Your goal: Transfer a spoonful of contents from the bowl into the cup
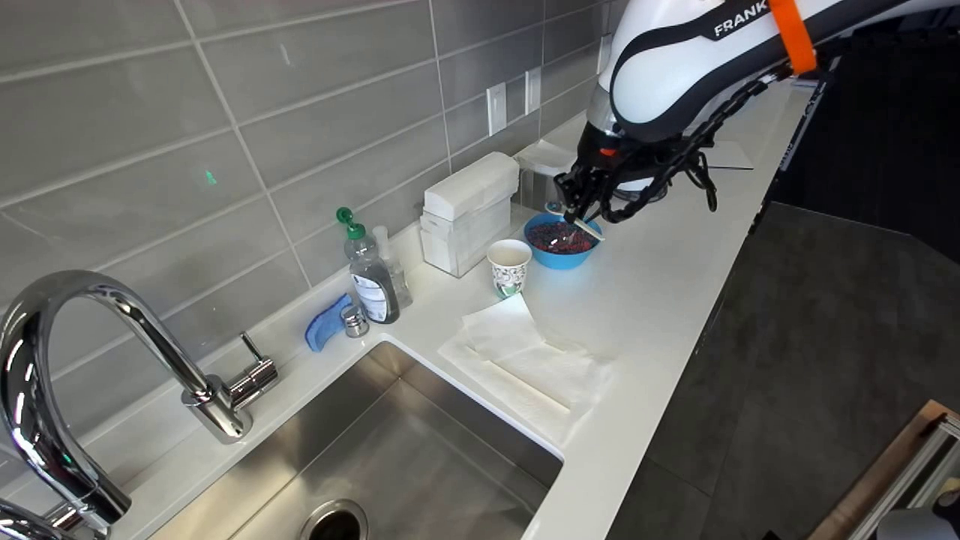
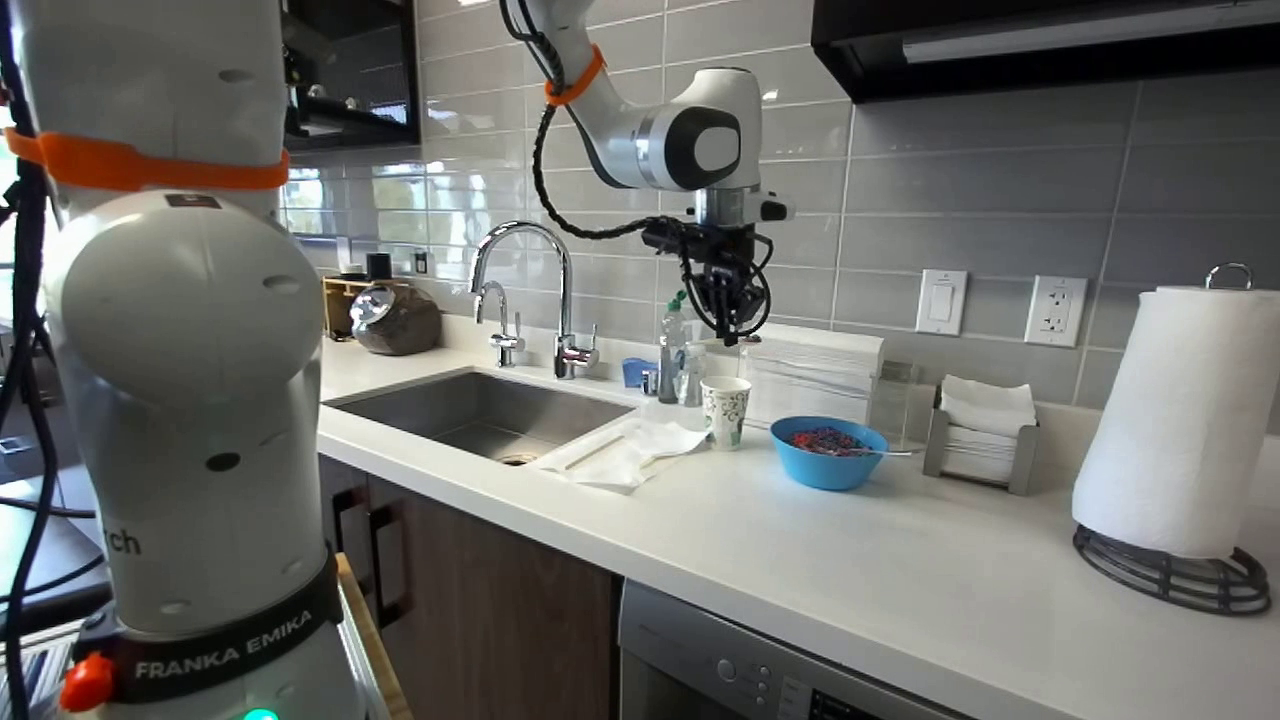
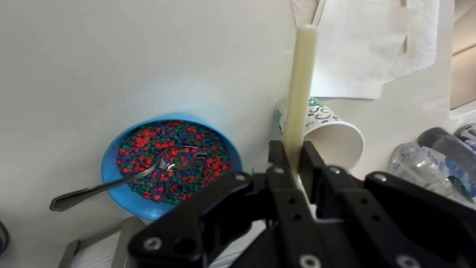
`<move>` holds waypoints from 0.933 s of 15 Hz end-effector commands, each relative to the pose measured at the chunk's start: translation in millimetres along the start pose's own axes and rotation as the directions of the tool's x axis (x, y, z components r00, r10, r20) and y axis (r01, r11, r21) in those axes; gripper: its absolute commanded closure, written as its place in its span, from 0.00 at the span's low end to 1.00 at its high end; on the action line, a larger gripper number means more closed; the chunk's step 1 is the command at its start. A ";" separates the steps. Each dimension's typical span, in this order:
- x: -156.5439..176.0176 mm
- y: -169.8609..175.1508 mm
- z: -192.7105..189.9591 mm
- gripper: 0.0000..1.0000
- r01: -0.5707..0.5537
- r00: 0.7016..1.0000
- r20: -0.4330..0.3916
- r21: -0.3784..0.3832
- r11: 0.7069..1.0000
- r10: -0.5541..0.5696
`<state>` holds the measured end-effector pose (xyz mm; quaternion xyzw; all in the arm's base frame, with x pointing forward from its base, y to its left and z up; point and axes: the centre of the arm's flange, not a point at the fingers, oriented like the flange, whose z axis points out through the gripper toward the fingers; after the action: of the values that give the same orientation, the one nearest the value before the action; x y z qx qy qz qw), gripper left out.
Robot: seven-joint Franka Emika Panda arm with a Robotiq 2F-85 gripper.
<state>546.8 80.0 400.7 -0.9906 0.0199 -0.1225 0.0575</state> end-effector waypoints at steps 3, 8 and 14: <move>-23.3 -20.2 -2.6 0.96 0.161 0.986 0.031 0.028 0.987 -0.161; -20.5 -42.0 1.4 0.86 0.211 0.977 0.019 0.052 0.976 -0.212; -23.7 -53.0 1.9 0.96 0.229 0.973 0.018 0.083 0.970 -0.232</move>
<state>525.7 134.0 399.4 -0.9847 -0.1011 -0.1153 0.0831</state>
